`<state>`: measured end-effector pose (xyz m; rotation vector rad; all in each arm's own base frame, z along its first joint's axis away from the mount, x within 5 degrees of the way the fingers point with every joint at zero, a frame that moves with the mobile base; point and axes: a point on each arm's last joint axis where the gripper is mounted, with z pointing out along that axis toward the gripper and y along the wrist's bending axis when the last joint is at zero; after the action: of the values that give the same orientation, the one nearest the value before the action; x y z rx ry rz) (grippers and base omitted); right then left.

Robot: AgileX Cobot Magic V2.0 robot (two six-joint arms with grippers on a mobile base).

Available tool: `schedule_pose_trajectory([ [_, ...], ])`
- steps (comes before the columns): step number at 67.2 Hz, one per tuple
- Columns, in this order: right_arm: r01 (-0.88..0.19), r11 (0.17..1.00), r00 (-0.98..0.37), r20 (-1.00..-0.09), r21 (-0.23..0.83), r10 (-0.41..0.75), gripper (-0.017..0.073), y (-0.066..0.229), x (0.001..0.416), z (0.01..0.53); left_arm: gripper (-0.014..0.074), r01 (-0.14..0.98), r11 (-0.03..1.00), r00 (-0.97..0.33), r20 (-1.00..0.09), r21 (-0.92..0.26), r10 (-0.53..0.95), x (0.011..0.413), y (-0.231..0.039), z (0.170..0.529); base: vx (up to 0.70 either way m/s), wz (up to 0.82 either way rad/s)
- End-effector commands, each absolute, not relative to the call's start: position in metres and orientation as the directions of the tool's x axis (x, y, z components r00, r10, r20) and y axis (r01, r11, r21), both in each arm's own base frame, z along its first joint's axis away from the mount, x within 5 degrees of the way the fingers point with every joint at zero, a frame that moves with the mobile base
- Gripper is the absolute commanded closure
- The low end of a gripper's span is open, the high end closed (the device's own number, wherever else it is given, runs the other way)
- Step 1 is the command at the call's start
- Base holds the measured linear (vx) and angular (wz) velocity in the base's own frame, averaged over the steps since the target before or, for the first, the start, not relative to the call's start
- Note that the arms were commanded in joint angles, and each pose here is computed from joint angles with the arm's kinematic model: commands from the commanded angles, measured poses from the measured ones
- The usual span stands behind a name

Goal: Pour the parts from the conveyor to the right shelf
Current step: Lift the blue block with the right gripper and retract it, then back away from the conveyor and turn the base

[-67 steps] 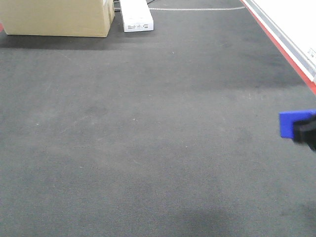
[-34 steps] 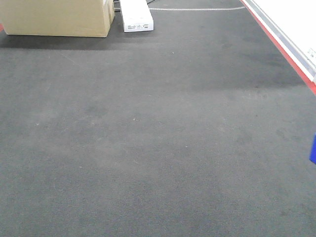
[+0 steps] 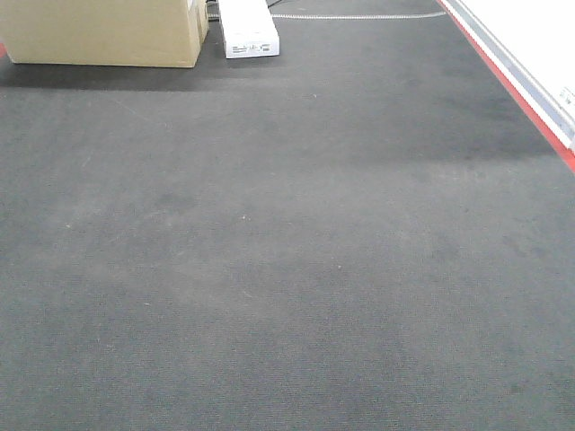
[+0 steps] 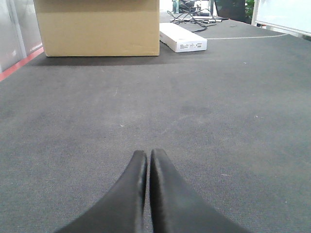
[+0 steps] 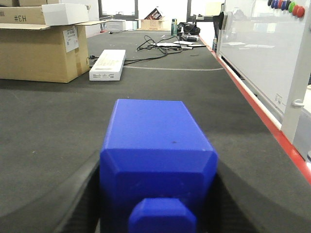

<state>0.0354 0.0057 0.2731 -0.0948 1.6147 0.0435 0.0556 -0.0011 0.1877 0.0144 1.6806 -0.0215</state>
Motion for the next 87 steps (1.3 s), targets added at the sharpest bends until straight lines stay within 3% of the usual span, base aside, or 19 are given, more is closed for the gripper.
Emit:
schedule_pose_trajectory([
  [1, -0.078, 0.996, 0.045, -0.999, -0.03, -0.027, 0.0564, 0.0051, 0.0346, 0.2875, 0.06, 0.03, 0.999, -0.017, -1.0, -0.014, -0.014, 0.0549, -0.0015, 0.2008, 0.0, 0.0],
  [87, -0.078, 0.996, 0.045, -0.999, -0.03, -0.027, 0.0564, 0.0051, 0.0346, 0.2875, 0.06, 0.03, 0.999, -0.017, -1.0, -0.014, -0.014, 0.0549, -0.0015, 0.2008, -0.05, 0.01],
])
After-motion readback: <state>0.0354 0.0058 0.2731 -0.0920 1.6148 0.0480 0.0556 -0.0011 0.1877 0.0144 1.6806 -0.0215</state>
